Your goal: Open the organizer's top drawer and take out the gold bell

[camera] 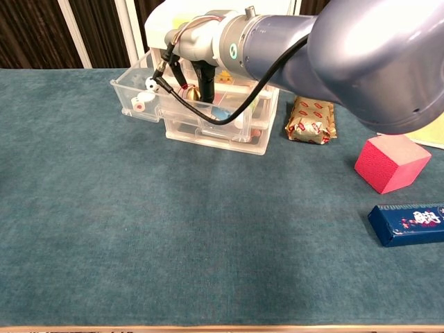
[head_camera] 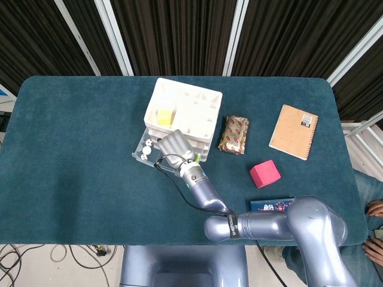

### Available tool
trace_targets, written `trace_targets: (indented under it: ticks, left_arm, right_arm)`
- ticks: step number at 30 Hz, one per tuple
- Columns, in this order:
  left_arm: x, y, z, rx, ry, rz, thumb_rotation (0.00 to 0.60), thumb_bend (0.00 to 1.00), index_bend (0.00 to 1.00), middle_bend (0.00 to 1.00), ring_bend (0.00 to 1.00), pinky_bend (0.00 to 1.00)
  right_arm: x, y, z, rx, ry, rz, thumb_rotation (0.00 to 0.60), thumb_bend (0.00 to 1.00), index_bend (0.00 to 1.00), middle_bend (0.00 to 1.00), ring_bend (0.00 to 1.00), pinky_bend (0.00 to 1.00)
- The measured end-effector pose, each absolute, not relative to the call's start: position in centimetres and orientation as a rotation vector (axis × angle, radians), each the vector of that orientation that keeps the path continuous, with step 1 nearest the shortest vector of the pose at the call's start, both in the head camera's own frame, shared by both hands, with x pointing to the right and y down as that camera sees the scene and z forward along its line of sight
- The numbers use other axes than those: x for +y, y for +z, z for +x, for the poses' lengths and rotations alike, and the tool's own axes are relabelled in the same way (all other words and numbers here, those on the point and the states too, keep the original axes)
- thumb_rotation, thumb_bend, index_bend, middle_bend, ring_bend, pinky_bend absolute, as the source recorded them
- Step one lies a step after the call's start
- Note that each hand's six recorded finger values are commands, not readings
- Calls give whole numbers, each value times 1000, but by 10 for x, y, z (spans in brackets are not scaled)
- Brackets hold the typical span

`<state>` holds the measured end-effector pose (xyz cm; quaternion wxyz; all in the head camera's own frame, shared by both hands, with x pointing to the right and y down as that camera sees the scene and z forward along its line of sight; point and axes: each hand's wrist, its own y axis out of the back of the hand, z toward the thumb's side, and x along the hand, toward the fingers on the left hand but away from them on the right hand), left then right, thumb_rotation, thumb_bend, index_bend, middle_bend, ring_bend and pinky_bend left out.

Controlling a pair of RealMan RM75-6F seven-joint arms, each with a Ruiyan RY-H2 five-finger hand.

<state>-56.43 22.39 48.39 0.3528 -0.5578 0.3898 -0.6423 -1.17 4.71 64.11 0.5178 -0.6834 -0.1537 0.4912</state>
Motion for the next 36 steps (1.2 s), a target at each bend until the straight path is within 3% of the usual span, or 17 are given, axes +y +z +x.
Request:
trace_targets:
  ticks: [36]
  left_arm:
    - [224,484,-565,1011,-1665,-1447,600,239,125,0,0,0]
  right_arm:
    - [48,644,-12,-356,1192,-1650,600,330,477,1000,1000,1000]
